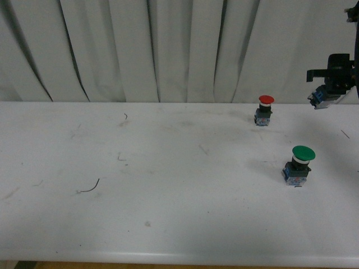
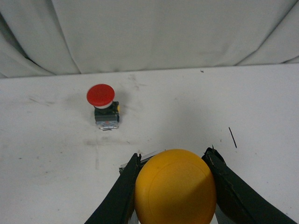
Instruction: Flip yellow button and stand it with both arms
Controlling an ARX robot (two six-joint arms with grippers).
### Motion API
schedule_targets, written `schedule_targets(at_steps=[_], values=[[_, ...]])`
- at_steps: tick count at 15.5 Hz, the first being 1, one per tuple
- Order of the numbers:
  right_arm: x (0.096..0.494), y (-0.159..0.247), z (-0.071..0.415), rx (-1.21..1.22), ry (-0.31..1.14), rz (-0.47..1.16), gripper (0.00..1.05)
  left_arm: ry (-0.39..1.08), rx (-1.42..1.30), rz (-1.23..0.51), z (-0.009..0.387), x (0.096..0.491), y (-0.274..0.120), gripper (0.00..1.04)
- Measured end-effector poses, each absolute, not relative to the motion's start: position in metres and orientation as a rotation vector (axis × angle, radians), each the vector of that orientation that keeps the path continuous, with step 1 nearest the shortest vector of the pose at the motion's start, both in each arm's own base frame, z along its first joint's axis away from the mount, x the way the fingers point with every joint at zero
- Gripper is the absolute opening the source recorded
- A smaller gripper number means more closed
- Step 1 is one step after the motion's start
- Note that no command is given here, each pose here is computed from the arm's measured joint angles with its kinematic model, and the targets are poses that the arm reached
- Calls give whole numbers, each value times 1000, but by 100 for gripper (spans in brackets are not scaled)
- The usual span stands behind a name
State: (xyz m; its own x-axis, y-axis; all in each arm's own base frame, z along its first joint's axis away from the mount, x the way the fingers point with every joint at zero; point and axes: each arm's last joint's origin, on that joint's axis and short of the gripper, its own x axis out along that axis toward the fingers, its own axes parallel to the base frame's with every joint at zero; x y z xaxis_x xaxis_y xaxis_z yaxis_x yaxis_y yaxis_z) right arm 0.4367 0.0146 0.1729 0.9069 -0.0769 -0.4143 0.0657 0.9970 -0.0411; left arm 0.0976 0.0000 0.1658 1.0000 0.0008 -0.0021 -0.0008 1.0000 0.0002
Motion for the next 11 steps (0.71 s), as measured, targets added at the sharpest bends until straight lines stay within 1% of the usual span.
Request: schedule_targets(at_steps=[1, 5, 11], values=[[444, 17, 167, -31, 475, -81, 36, 2, 0, 1, 166, 98, 0, 98], [471, 37, 155, -43, 584, -107, 36, 2, 1, 0, 166, 98, 0, 98], [501, 66, 137, -61, 677, -128, 36, 2, 1, 0, 166, 98, 0, 98]])
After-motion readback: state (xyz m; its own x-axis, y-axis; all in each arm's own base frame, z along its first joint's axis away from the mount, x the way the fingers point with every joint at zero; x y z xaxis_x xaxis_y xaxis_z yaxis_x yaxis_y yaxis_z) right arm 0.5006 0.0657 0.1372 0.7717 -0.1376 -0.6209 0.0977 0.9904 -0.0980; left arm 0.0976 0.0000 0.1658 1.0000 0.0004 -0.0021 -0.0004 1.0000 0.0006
